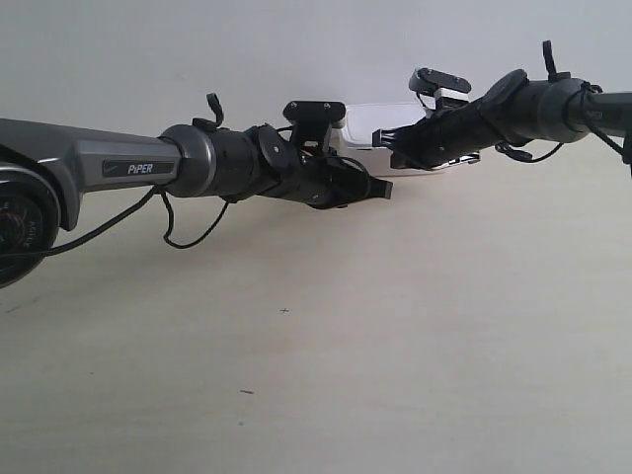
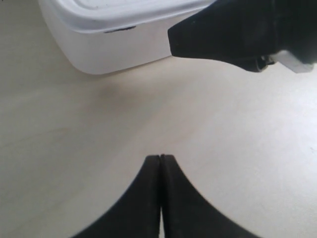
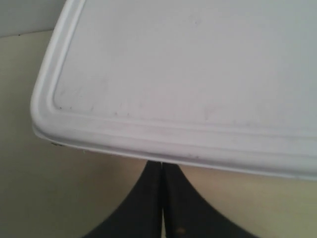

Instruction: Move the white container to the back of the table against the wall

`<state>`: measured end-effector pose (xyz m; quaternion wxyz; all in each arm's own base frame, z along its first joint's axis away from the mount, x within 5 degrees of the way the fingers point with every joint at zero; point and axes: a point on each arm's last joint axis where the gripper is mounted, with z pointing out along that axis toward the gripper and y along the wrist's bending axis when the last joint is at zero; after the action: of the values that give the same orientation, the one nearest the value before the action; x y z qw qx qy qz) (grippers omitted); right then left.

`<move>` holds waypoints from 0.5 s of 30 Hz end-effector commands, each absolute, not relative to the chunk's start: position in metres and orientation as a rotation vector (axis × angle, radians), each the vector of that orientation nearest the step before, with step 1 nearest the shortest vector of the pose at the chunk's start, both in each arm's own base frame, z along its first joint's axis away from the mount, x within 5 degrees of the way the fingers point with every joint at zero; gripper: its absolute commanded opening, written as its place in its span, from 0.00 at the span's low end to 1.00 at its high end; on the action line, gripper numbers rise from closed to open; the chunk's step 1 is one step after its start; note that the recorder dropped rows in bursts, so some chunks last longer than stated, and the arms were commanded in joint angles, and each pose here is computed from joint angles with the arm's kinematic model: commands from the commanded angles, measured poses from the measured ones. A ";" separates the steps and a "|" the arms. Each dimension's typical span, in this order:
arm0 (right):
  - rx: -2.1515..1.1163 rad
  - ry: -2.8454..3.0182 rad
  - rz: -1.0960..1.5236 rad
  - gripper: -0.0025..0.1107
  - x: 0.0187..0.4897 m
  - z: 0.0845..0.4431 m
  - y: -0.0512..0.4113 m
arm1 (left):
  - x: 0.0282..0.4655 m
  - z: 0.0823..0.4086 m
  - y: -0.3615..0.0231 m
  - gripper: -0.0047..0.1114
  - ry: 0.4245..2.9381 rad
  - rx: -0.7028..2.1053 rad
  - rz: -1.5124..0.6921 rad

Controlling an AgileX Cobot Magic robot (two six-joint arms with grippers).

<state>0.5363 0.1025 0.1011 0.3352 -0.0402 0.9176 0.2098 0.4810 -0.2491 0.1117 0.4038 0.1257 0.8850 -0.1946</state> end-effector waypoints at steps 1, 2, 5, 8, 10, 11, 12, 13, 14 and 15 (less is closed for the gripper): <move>-0.112 2.357 0.514 0.02 0.540 0.108 0.103 | 0.482 0.111 -0.249 0.04 2.232 0.342 -0.482; -0.122 2.357 0.503 0.02 0.540 0.108 0.103 | 0.482 0.111 -0.249 0.04 2.233 0.344 -0.483; -0.129 2.360 0.500 0.02 0.540 0.107 0.103 | 0.482 0.111 -0.249 0.04 2.233 0.344 -0.483; -0.129 2.361 0.501 0.02 0.540 0.107 0.103 | 0.482 0.111 -0.249 0.04 2.233 0.344 -0.483; -0.136 2.371 0.510 0.02 0.539 0.107 0.104 | 0.482 0.111 -0.249 0.04 2.233 0.344 -0.483; -0.143 2.380 0.519 0.02 0.538 0.106 0.104 | 0.482 0.111 -0.249 0.04 2.233 0.344 -0.483; -0.149 2.391 0.528 0.02 0.537 0.106 0.105 | 0.482 0.111 -0.249 0.04 2.235 0.345 -0.484; -0.161 2.401 0.533 0.02 0.536 0.105 0.105 | 0.482 0.111 -0.249 0.04 2.235 0.345 -0.484; -0.170 2.410 0.536 0.02 0.535 0.105 0.106 | 0.482 0.111 -0.249 0.04 2.235 0.345 -0.484; -0.179 2.420 0.545 0.02 0.534 0.104 0.106 | 0.481 0.111 -0.249 0.04 2.236 0.346 -0.485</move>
<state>0.5345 0.1048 0.1003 0.3269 -0.0556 0.9208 0.2054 0.4805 -0.2494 0.1113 0.4023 0.1347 0.8849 -0.1923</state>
